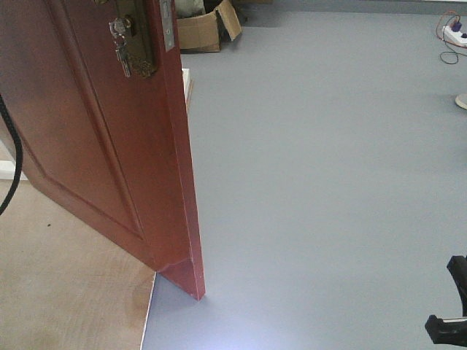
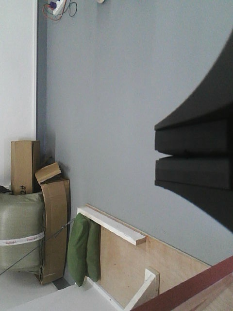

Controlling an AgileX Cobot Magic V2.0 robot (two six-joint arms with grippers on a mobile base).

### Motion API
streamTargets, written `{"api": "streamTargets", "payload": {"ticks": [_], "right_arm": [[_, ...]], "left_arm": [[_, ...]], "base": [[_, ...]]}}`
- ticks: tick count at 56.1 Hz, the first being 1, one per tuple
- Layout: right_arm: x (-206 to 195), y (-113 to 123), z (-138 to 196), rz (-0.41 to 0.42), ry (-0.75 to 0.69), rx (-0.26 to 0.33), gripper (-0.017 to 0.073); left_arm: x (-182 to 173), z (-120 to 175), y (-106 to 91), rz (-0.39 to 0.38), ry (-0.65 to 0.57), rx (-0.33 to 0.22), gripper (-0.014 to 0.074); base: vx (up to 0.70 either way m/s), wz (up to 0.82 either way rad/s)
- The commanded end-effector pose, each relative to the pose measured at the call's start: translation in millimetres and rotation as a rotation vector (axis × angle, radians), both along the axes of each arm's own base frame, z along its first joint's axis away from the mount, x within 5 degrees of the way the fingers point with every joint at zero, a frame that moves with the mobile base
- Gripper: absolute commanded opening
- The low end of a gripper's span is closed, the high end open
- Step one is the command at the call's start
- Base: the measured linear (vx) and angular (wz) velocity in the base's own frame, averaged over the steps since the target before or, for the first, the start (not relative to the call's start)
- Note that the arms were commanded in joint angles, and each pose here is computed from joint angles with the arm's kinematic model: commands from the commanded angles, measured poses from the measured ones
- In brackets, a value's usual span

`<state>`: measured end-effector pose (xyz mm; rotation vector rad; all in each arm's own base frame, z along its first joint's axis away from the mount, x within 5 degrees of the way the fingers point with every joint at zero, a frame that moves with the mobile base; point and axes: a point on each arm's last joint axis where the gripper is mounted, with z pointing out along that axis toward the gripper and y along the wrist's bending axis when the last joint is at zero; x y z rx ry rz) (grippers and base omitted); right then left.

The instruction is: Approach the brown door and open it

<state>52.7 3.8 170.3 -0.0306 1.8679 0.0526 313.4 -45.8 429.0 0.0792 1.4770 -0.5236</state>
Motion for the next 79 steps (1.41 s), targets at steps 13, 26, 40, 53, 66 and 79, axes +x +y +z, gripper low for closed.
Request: {"api": "streamTargets", "payload": {"ticks": [13,26,40,53,66,79], "right_arm": [[1.6,-0.5,5.5,-0.005,-0.078,-0.007,0.0],[1.6,-0.5,5.5,-0.005,-0.078,-0.007,0.0],[1.6,-0.5,5.5,-0.005,-0.078,-0.007,0.0],[1.6,-0.5,5.5,-0.005,-0.078,-0.007,0.0],[1.6,-0.5,5.5,-0.005,-0.078,-0.007,0.0],[1.6,-0.5,5.5,-0.005,-0.078,-0.007,0.0]], "left_arm": [[-11.8,20.2,-2.3,-0.033,-0.069,-0.035,0.0021],[-11.8,20.2,-2.3,-0.033,-0.069,-0.035,0.0021],[-11.8,20.2,-2.3,-0.033,-0.069,-0.035,0.0021],[-11.5,19.9,-2.3,-0.033,-0.068,-0.035,0.0021],[-11.5,19.9,-2.3,-0.033,-0.068,-0.035,0.0021],[-11.5,19.9,-2.3,-0.033,-0.068,-0.035,0.0021]], "base": [[0.0,0.0],[0.03,-0.01],[0.07,-0.03],[0.12,-0.03],[0.13,-0.03],[0.15,-0.07]]}}
